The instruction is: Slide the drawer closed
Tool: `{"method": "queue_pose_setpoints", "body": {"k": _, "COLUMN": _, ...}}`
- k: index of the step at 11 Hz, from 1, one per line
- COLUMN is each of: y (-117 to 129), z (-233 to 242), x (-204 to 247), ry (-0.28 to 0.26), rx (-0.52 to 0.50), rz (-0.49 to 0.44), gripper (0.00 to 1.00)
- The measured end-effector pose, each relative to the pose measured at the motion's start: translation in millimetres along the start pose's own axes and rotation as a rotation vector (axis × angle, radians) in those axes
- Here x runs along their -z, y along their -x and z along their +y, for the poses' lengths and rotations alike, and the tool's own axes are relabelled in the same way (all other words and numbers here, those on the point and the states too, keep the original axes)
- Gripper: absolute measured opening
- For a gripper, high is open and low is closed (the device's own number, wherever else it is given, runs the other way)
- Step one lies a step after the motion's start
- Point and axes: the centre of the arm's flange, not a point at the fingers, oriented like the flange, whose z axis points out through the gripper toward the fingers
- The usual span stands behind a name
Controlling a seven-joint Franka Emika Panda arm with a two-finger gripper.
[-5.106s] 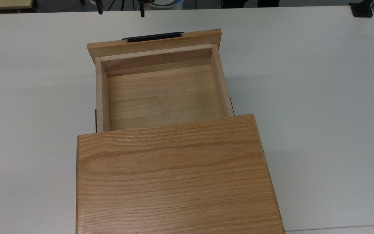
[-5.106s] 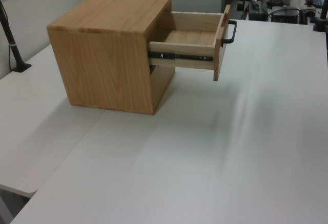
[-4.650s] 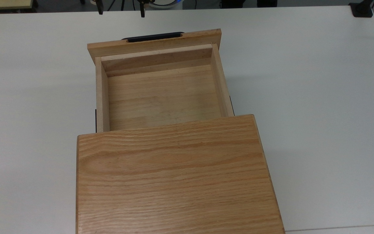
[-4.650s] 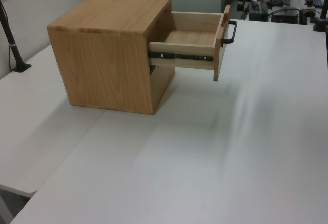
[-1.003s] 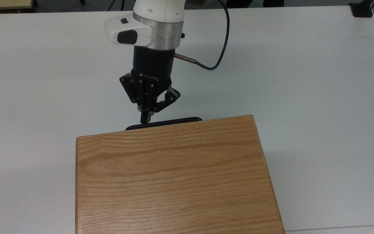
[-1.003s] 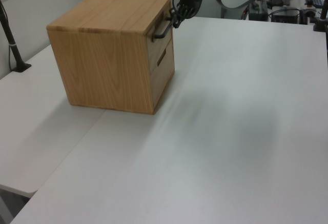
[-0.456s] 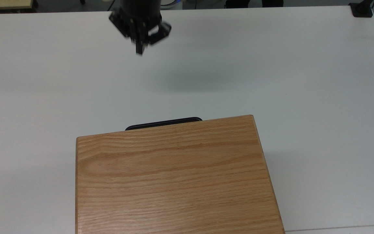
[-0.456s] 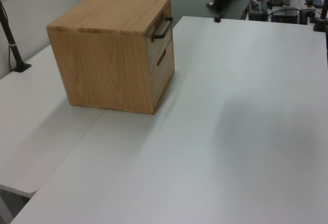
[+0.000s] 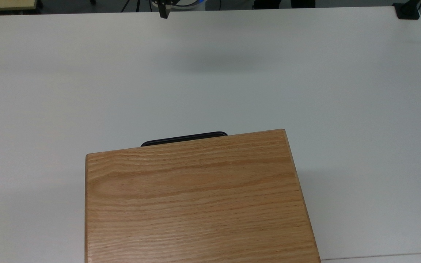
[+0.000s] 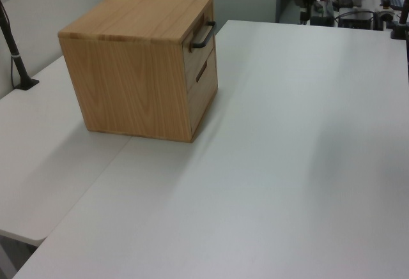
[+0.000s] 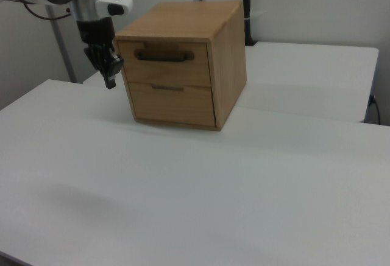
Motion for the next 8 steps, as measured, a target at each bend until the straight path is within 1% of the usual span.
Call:
{"method": "queue_pose_setpoints", "body": {"k": 1, "y": 1, "z": -1, "x": -1, "ry": -0.008, "rx": 0.045, "rz": 0.027, "gripper": 0.01}}
{"method": "queue_pose_setpoints", "body": {"k": 2, "y": -3, "z": 0, "x": -2, "ry": -0.014, "rx": 0.098, "rz": 0.06, "gripper": 0.03}}
{"method": "queue_pose_setpoints", "body": {"k": 3, "y": -7, "z": 5, "x": -5, "ry": -0.014, "rx": 0.173, "rz": 0.076, "gripper": 0.03}}
{"method": "queue_pose_setpoints", "body": {"k": 4, "y": -10, "z": 15, "x": -6, "ry": -0.01, "rx": 0.248, "rz": 0.078, "gripper": 0.11}}
{"method": "queue_pose_setpoints", "body": {"k": 5, "y": -13, "z": 26, "x": -6, "ry": -0.007, "rx": 0.293, "rz": 0.08, "gripper": 0.26}}
{"method": "queue_pose_setpoints", "body": {"k": 7, "y": -14, "z": 33, "x": -5, "ry": -0.005, "rx": 0.316, "rz": 0.082, "gripper": 0.58}}
{"method": "queue_pose_setpoints", "body": {"k": 8, "y": -14, "z": 32, "x": -5, "ry": -0.005, "rx": 0.318, "rz": 0.082, "gripper": 0.71}}
